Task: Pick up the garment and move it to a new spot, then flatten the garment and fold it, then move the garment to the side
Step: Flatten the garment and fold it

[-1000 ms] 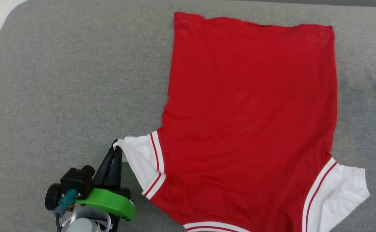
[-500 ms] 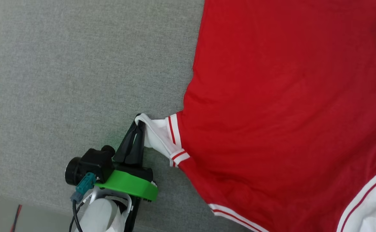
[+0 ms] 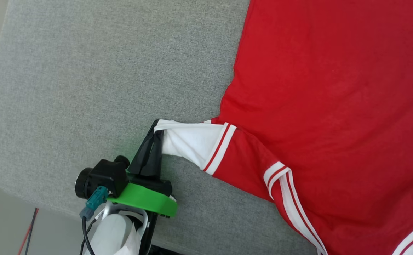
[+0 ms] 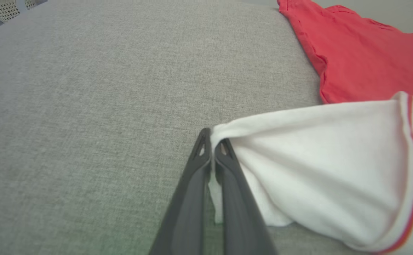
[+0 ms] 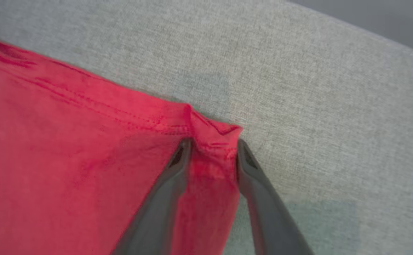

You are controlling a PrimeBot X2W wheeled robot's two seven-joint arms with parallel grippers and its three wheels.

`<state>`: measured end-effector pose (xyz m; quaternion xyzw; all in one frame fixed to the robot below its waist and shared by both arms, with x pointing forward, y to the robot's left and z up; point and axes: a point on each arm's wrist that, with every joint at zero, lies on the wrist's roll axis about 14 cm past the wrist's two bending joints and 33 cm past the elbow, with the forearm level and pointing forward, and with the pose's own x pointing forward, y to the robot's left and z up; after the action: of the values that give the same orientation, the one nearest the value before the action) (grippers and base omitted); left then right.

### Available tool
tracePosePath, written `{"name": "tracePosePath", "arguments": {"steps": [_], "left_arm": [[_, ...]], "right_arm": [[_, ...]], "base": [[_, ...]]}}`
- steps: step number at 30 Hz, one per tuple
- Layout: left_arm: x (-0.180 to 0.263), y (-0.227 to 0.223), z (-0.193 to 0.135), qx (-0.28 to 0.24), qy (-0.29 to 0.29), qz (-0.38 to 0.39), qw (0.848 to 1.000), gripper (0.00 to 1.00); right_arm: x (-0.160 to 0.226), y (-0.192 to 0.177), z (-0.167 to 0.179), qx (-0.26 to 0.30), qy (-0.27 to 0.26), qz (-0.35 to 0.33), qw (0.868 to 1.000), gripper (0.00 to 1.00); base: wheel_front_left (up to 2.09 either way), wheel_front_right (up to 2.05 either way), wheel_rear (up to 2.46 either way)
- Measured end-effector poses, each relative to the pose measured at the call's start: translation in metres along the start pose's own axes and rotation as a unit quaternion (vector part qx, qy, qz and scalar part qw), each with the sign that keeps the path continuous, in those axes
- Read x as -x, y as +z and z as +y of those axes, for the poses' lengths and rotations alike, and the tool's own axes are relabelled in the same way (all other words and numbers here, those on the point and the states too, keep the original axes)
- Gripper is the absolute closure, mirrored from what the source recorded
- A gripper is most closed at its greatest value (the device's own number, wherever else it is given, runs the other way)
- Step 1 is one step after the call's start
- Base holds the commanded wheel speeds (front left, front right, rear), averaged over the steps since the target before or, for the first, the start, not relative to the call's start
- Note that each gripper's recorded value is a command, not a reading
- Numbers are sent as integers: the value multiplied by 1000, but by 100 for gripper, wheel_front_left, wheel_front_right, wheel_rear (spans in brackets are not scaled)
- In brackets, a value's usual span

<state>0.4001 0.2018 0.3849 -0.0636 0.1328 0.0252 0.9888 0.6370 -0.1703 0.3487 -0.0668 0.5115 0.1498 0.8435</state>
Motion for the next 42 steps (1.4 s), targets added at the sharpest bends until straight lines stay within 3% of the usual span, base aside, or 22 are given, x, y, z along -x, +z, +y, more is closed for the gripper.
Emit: {"name": "tracePosePath", "arguments": {"steps": [7, 16, 22, 28, 42], "left_arm": [[5, 11, 3, -4, 3, -15, 1000, 100], [33, 21, 3, -5, 2, -28, 1000, 100], [60, 26, 3, -9, -6, -37, 999, 100], [64, 35, -6, -14, -29, -54, 998, 100], [70, 41, -32, -15, -80, -65, 995, 100]], "right_arm": [[22, 17, 7, 9, 3, -57, 998, 100], [78, 6, 4, 45, -5, -108, 993, 100], [130, -44, 3, 63, 3, -125, 990, 100], [163, -102, -20, 55, -17, -116, 992, 100], [204, -263, -39, -83, -34, -77, 993, 100]], "base": [[0, 0, 0], [0, 0, 0], [0, 0, 0], [0, 0, 0], [0, 0, 0]]}}
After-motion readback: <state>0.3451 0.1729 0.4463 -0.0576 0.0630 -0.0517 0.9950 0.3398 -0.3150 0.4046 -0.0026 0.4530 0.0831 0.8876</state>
